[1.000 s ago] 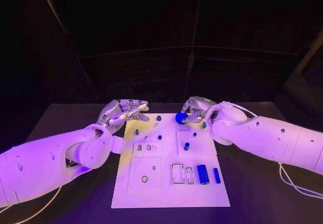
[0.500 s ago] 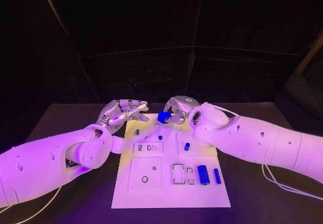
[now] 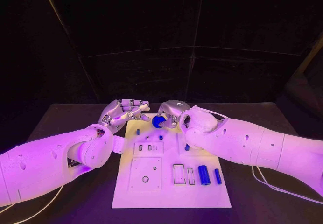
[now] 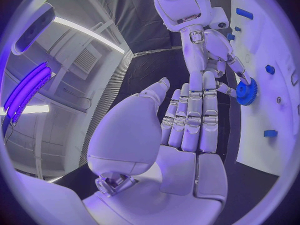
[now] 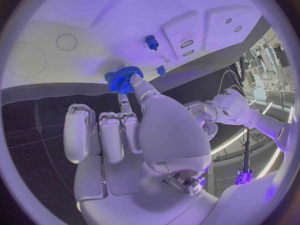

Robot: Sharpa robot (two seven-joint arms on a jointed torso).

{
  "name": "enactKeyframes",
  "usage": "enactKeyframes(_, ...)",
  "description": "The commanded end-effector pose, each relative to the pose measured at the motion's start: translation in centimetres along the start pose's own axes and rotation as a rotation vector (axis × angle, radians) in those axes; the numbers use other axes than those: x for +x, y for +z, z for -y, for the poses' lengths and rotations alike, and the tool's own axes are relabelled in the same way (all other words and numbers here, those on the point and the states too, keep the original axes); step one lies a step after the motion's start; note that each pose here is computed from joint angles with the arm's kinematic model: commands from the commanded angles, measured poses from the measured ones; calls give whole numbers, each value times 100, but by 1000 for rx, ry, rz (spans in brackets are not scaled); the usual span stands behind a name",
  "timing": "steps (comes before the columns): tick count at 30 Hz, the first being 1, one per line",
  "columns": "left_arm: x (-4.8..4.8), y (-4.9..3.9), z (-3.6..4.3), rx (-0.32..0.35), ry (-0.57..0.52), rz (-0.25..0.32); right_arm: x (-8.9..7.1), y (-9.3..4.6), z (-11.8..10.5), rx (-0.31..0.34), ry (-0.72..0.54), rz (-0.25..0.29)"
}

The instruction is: Assemble the parts on the task board

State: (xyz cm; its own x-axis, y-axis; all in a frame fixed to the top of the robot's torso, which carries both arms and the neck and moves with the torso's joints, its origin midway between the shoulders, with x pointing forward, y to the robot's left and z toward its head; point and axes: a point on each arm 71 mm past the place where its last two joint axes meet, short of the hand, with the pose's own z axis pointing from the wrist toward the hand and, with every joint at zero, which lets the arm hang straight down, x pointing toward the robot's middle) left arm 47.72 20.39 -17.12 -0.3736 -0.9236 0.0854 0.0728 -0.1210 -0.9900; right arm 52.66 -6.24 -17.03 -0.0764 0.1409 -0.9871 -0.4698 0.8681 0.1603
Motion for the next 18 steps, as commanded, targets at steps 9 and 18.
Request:
enactKeyframes(9, 17, 13, 14, 11, -4, -8, 73, 32, -70, -15, -27, -49)
enactKeyframes(18, 15, 13, 13, 11, -4, -8, 91, 44, -52, 5, -29, -55)
